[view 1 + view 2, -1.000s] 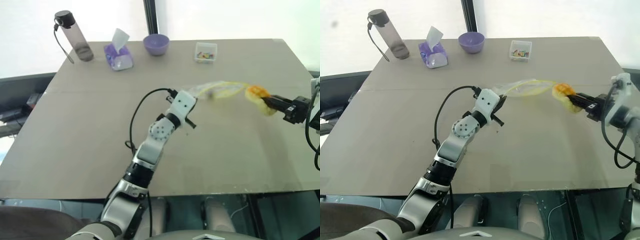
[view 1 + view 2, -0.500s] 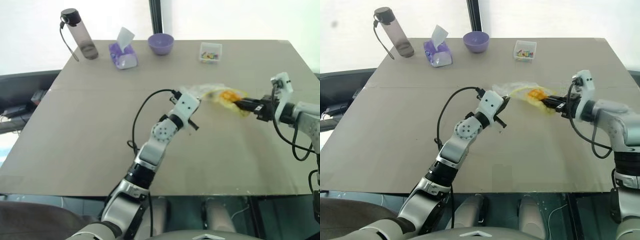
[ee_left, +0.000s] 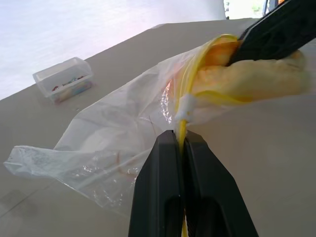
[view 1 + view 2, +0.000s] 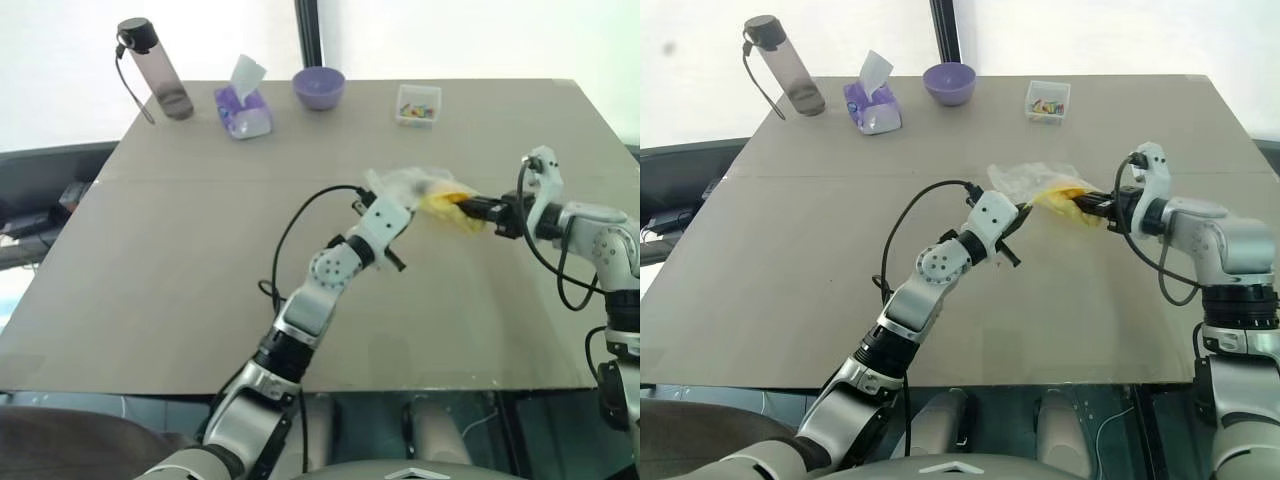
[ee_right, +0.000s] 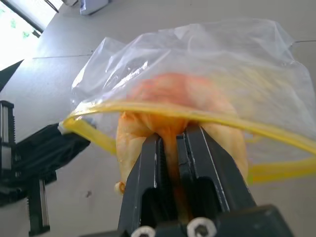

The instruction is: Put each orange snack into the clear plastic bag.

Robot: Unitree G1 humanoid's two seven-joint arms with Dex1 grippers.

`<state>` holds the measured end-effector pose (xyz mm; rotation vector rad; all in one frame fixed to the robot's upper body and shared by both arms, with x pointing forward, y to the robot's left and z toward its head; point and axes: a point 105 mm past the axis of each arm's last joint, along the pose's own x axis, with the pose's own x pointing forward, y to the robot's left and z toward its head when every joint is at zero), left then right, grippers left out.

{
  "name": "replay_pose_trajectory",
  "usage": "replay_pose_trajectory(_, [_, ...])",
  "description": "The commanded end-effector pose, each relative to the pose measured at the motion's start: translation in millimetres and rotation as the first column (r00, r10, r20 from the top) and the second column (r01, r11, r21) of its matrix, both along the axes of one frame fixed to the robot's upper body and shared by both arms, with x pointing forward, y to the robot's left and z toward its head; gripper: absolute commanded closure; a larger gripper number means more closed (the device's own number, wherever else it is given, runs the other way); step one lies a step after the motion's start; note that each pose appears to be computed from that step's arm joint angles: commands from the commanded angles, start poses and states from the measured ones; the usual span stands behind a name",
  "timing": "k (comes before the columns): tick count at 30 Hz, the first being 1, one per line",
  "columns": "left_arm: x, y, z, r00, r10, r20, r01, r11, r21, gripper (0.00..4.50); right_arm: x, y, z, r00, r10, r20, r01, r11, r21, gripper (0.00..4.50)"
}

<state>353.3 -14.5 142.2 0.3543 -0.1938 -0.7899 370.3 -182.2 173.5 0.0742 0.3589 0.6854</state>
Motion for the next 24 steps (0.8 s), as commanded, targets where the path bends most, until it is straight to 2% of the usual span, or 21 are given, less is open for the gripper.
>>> replay_pose_trajectory(1, [-9, -9, 8, 0.997, -0.069, 0.043, 0.069, 0.998, 0.006, 4.50, 5, 9, 19, 0.999, -0.003, 0.051, 0.003, 1.000, 0.003, 4.25])
replay_pose_trajectory(5, [-11, -13, 7, 0.995, -0.094, 0.040, 0.094, 0.996, 0.008, 4.50, 13, 23, 13, 0.998, -0.013, 0.065, 0.016, 0.998, -0.054, 4.25])
replay_pose_trajectory(7, [-12, -15, 8, 0.994, -0.103, 0.040, 0.103, 0.995, 0.007, 4.50, 24, 21, 12, 0.993, -0.088, 0.083, 0.092, 0.995, -0.047, 4.25])
replay_pose_trajectory(10, [-13, -16, 8, 0.994, -0.107, 0.037, 0.107, 0.994, 0.004, 4.50, 37, 13, 14, 0.971, -0.228, 0.079, 0.228, 0.974, 0.011, 3.29])
replay_pose_trajectory(11, [-13, -16, 8, 0.994, -0.107, 0.035, 0.107, 0.994, 0.001, 4.50, 40, 10, 15, 0.962, -0.263, 0.073, 0.261, 0.965, 0.035, 2.74])
replay_pose_trajectory(14, [-11, -13, 9, 0.996, -0.091, 0.025, 0.091, 0.996, -0.018, 4.50, 35, 13, 15, 0.969, -0.234, 0.080, 0.232, 0.972, 0.038, 1.47])
replay_pose_trajectory(19, [-1, -2, 13, 0.999, -0.034, 0.007, 0.035, 0.998, -0.054, 4.50, -7, 7, 9, 0.993, 0.039, 0.111, -0.029, 0.995, -0.091, 1.47])
replay_pose_trajectory(24, [5, 3, 14, 1.000, -0.007, -0.002, 0.007, 0.997, -0.071, 4.50, -30, -15, 10, 0.974, 0.158, 0.164, -0.125, 0.973, -0.196, 1.47])
